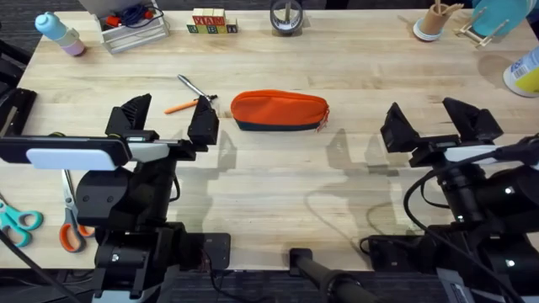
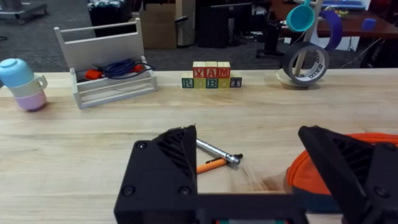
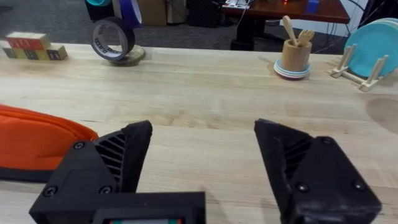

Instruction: Unzip the bag, pick up the pens from the table one at a time and place them inside, then zip the bag closed.

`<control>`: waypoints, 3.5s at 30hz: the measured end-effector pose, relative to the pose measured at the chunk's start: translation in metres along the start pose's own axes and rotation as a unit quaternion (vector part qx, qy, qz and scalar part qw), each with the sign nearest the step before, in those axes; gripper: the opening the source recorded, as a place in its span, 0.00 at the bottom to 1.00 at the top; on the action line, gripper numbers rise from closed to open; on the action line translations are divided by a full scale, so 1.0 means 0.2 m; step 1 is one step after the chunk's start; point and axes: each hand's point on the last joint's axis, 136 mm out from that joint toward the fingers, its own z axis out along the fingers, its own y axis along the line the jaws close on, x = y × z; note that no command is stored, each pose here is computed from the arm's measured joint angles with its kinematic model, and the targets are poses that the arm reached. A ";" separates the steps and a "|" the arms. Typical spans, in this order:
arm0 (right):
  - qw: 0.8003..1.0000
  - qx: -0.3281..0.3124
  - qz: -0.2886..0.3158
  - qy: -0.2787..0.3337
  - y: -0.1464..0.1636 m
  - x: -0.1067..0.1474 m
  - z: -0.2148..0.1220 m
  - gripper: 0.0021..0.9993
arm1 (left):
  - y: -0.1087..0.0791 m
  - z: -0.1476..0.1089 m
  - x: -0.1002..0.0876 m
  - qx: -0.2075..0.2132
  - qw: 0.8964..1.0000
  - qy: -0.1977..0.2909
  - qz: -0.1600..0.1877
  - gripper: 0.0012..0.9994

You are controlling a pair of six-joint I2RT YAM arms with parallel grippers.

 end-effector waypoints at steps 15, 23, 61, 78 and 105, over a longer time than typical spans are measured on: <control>1.000 -0.002 0.000 0.001 0.00 0.00 0.00 1.00 | -0.04 0.00 -0.01 0.021 1.000 -0.005 0.000 0.99; 0.999 -0.012 -0.003 -0.052 0.02 -0.13 -0.01 1.00 | -0.05 -0.01 -0.09 0.029 0.999 -0.038 0.001 0.99; 0.961 -0.047 0.046 0.269 0.09 -0.38 0.01 1.00 | -0.15 0.06 -0.39 0.077 0.947 0.309 -0.033 0.99; 0.958 -0.049 0.048 0.280 0.09 -0.36 0.04 1.00 | -0.17 0.17 -0.28 0.089 0.933 0.345 -0.043 0.99; 0.958 -0.048 0.049 0.279 0.09 -0.36 0.04 1.00 | -0.30 0.21 -0.32 0.398 0.890 0.212 0.073 0.99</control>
